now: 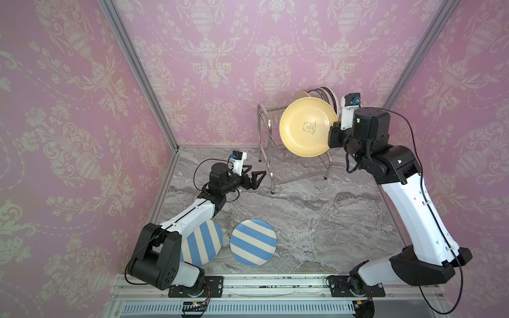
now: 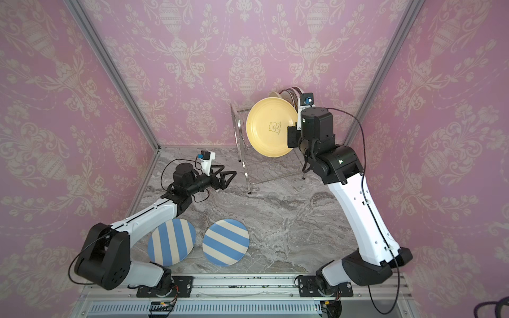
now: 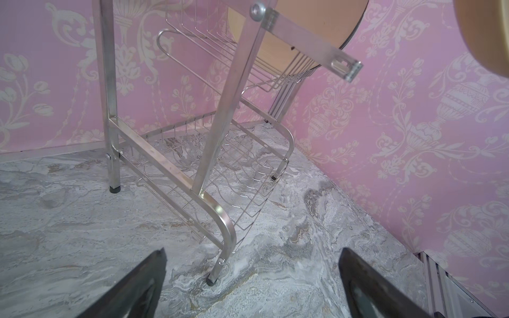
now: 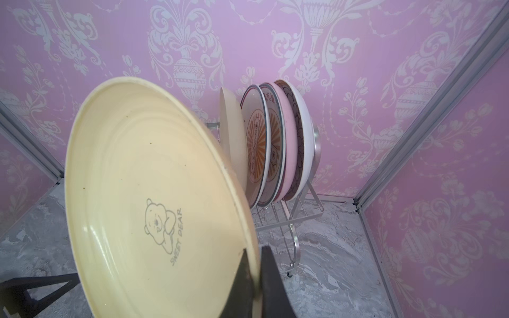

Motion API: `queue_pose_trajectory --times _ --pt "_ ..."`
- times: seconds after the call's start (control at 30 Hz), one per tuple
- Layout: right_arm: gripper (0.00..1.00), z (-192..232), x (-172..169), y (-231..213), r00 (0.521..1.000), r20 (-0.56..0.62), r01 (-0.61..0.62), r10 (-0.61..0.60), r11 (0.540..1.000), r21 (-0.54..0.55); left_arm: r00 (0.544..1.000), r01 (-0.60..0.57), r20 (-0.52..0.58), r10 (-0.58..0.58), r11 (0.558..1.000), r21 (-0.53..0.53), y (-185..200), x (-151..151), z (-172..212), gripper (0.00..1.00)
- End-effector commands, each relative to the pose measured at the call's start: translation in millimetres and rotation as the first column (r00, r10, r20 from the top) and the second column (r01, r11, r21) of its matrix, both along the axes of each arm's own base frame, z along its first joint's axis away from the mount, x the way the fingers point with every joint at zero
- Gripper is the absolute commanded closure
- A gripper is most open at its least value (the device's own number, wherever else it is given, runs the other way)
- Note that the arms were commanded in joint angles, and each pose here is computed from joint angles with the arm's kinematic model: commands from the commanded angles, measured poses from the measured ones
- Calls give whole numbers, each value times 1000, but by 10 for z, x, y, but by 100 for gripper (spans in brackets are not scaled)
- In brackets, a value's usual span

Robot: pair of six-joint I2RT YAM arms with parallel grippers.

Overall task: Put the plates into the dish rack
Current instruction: 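Carry the yellow plate with the right gripper into the rack slot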

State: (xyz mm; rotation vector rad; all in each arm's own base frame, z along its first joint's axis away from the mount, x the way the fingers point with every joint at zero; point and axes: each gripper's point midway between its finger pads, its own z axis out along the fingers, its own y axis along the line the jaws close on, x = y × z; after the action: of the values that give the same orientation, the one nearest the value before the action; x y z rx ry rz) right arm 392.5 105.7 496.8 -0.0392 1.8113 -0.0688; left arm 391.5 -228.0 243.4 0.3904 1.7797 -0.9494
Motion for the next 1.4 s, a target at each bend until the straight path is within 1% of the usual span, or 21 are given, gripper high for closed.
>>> queue_pose_trajectory --times 0.0,0.07,0.17,0.23,0.43,0.6,0.7,0.77,0.87,0.97,1.07,1.37 --pt "100 465 127 -68 981 176 77 -82 997 31 996 64 70 -58 995 -82 -69 -16 241 1" --pt "100 497 235 -72 969 214 119 -125 992 41 995 77 63 -72 994 -81 -68 -77 214 1" --pt "100 517 363 -80 946 264 187 -189 982 34 999 39 31 -38 998 -44 6 -116 103 1" --pt "100 521 430 -43 932 296 212 -208 977 20 1000 24 4 -24 999 -32 50 -114 54 1" --pt "100 587 534 92 886 383 314 -261 946 -83 1000 20 -12 -22 991 -134 165 -128 191 1" --pt "100 645 589 232 853 431 408 -293 890 -202 998 -35 -61 27 989 -145 331 -77 136 1" --pt "100 658 648 323 841 441 461 -313 842 -281 997 -44 -61 36 989 -143 398 -84 119 1" --pt "100 632 708 378 840 434 488 -327 805 -337 997 -49 -57 41 990 -135 429 -87 102 1" --pt "100 577 791 455 842 428 501 -329 771 -392 997 -59 -66 52 992 -111 454 -77 38 1" --pt "100 486 877 507 851 416 493 -321 761 -421 996 -57 -77 50 993 -103 456 -71 0 1" --pt "100 422 949 530 852 407 499 -329 745 -442 996 -39 -80 30 993 -114 427 -91 7 1" --pt "100 287 1111 585 860 376 501 -344 710 -495 996 -31 -85 22 994 -104 425 -108 -15 1"
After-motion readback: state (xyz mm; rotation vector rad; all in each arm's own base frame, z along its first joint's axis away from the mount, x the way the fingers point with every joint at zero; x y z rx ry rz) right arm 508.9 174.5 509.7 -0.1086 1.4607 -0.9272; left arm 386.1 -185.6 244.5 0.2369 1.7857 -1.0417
